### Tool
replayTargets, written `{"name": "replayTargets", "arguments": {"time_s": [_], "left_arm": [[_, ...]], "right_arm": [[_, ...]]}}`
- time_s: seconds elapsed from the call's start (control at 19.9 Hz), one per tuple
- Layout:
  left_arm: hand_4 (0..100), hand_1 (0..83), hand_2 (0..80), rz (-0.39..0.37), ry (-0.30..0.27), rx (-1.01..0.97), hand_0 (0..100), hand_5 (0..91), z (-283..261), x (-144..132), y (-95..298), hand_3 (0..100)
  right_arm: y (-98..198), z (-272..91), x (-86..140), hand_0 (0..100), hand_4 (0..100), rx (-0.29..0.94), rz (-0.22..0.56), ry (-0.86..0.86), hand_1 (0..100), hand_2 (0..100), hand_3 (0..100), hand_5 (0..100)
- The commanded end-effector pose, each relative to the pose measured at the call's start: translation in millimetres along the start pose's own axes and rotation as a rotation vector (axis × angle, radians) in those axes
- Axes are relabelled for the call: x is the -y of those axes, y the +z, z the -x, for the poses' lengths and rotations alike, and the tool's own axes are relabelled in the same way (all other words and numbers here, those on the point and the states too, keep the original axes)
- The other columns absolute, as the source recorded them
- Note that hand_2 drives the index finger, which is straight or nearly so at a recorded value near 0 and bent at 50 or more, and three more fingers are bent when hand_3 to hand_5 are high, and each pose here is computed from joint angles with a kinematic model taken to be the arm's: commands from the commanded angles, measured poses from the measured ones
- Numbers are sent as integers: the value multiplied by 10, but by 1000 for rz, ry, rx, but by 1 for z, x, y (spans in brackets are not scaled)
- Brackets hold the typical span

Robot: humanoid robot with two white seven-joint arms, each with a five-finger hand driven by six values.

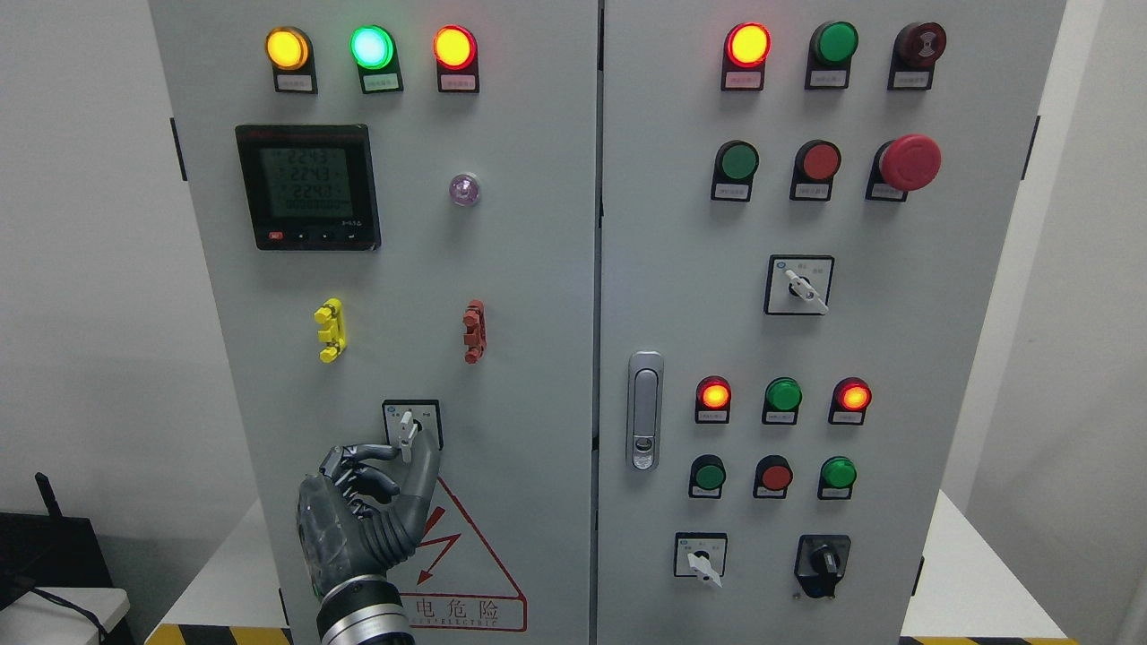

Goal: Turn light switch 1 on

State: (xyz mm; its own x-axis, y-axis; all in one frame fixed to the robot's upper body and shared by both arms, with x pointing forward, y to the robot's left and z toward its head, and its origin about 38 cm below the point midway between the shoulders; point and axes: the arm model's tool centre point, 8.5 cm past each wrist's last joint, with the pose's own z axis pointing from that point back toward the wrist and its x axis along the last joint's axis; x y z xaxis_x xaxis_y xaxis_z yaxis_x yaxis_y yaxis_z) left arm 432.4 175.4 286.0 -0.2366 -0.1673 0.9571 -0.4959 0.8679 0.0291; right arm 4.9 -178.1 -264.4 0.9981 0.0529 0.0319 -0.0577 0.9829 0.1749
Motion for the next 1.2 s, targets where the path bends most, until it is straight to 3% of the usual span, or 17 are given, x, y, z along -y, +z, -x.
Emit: {"name": "replayTargets", "arguments": {"time_s": [0.0, 1.15], "left_arm": [[852, 591, 564, 1, -7, -7, 101, 895, -3, 3, -2, 881], [866, 566, 587, 0, -32, -29, 150, 896, -10, 5, -7, 895]], "right_arm": [[0, 0, 0, 120, 0, 2, 0, -17, 389, 0, 0, 0], [0, -1, 0, 120, 0, 4, 0, -18, 389, 0, 0, 0]]}}
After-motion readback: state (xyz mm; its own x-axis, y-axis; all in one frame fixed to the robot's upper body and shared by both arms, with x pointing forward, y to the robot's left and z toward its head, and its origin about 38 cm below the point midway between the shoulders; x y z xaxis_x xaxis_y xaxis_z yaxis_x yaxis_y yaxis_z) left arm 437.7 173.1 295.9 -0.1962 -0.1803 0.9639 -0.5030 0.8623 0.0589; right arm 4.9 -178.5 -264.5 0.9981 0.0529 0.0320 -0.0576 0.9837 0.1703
